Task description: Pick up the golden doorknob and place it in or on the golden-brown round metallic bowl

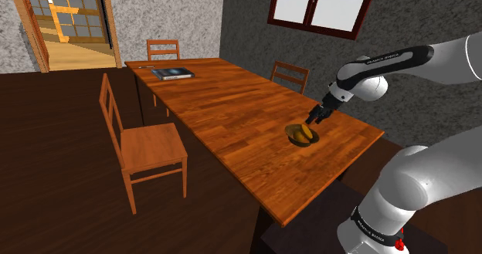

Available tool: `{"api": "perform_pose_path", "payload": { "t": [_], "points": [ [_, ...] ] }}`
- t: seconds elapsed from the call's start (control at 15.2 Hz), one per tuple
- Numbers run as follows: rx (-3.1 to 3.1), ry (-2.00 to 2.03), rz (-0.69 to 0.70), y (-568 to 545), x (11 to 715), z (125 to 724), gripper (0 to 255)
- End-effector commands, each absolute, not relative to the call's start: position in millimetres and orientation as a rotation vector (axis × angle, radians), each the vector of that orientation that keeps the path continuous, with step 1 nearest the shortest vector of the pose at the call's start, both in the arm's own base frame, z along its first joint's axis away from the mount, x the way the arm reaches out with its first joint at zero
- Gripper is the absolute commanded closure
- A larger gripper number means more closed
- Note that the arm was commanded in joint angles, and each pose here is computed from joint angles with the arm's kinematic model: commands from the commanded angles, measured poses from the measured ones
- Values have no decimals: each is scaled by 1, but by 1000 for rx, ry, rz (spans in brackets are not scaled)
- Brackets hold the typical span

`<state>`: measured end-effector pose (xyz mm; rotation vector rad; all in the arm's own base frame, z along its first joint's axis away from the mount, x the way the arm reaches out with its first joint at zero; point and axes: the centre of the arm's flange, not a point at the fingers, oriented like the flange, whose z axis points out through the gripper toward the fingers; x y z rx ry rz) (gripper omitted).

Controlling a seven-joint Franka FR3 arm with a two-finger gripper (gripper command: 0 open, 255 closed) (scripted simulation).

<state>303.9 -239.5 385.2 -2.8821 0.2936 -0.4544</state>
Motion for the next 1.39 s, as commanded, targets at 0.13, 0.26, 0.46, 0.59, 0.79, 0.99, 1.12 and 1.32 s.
{"api": "perform_pose_path", "payload": {
  "t": [0.13,0.26,0.46,0.59,0.79,0.99,1.12,1.32],
  "points": [
    [-2733,404,-749,-224,241,335,0],
    [-2733,404,-749,-222,247,326,0],
    [-2733,404,-749,-219,255,313,0],
    [-2733,404,-749,-217,260,304,0],
    [-2733,404,-749,-217,262,302,0],
    [-2733,404,-749,-217,262,302,0],
    [-2733,404,-749,-217,262,302,0],
    [-2733,404,-749,-217,262,302,255]
  ]
}}
